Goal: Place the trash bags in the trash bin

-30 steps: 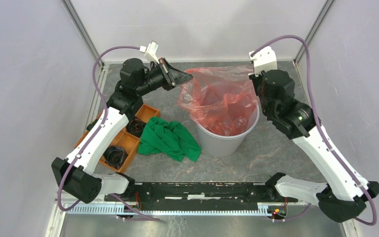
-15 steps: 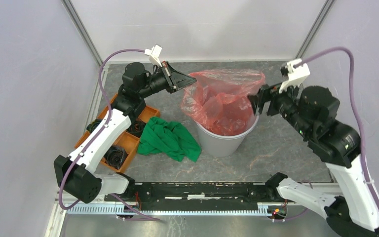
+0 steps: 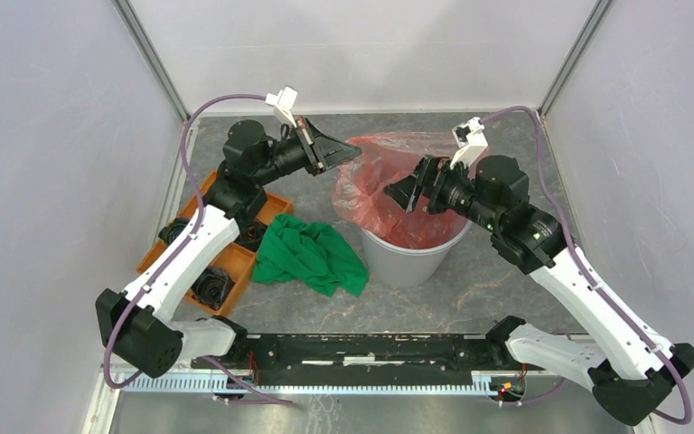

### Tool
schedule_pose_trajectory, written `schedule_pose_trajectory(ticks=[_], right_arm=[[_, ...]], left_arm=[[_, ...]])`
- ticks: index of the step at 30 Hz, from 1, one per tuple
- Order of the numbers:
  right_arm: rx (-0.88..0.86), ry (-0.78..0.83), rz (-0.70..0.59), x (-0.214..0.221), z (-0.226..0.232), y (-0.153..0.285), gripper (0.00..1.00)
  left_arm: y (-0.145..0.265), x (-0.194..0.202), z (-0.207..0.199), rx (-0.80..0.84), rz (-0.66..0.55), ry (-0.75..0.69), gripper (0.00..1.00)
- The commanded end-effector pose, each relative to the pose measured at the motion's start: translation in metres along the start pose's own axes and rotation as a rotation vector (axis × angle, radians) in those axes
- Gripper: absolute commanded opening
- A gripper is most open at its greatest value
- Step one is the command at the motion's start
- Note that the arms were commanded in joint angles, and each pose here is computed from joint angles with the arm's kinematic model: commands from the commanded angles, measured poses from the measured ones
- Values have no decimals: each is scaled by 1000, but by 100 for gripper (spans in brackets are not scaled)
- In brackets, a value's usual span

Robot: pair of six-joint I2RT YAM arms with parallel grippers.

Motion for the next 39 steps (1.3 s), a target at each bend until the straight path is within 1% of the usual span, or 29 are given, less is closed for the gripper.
schedule_pose_trajectory(ticks=[1,6,11,14,16,17,19,20,21,23,25,28,31,34,35,37,39], right_arm=[[-96,-49,-104,-26,28,2,98],[-18,-18,-146,-28,21,11,98],[6,-26,-128,-18,11,0,98],[50,21,-120,-14,7,-3,86],[90,56,-124,-13,3,-1,72],[110,66,-133,-13,1,2,67],[140,91,-166,-15,-3,8,64],[149,98,-185,-15,-4,12,64],[152,106,-196,-16,-5,14,66],[142,124,-187,-16,-5,16,77],[141,133,-156,-12,-7,13,84],[134,140,-109,-4,-11,9,86],[88,134,-73,4,-13,2,85],[90,134,-47,7,-15,-4,79],[112,144,-57,5,-15,-3,74],[142,173,-107,-4,-13,5,62],[151,206,-167,-11,-11,17,38]], left_arm=[[4,3,-21,31,-50,16,2],[6,3,-25,8,-90,1,2],[0,6,-33,62,-115,29,2],[-10,8,-36,79,-98,37,2],[-15,9,-37,82,-95,39,2],[-17,9,-38,83,-95,40,2],[-21,8,-38,87,-99,41,2],[-24,8,-39,91,-97,41,2],[-26,8,-40,95,-95,41,2],[-30,7,-41,100,-92,41,2],[-32,5,-43,103,-97,39,2],[-35,2,-45,111,-98,35,2],[-38,1,-48,123,-93,33,2],[-39,1,-50,128,-92,31,2],[-40,1,-49,127,-92,29,2],[-41,1,-47,114,-85,20,2],[-41,3,-43,84,-77,10,2]])
Point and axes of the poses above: each gripper's point midway between its finger pads, its own y axis back along the fingers, its own z axis along the line the jaws close on, x = y × z, the point moved 10 cm from there along y, back along the fingers, and after that the axes turned 10 degrees about -y, right-handed, at the moved point
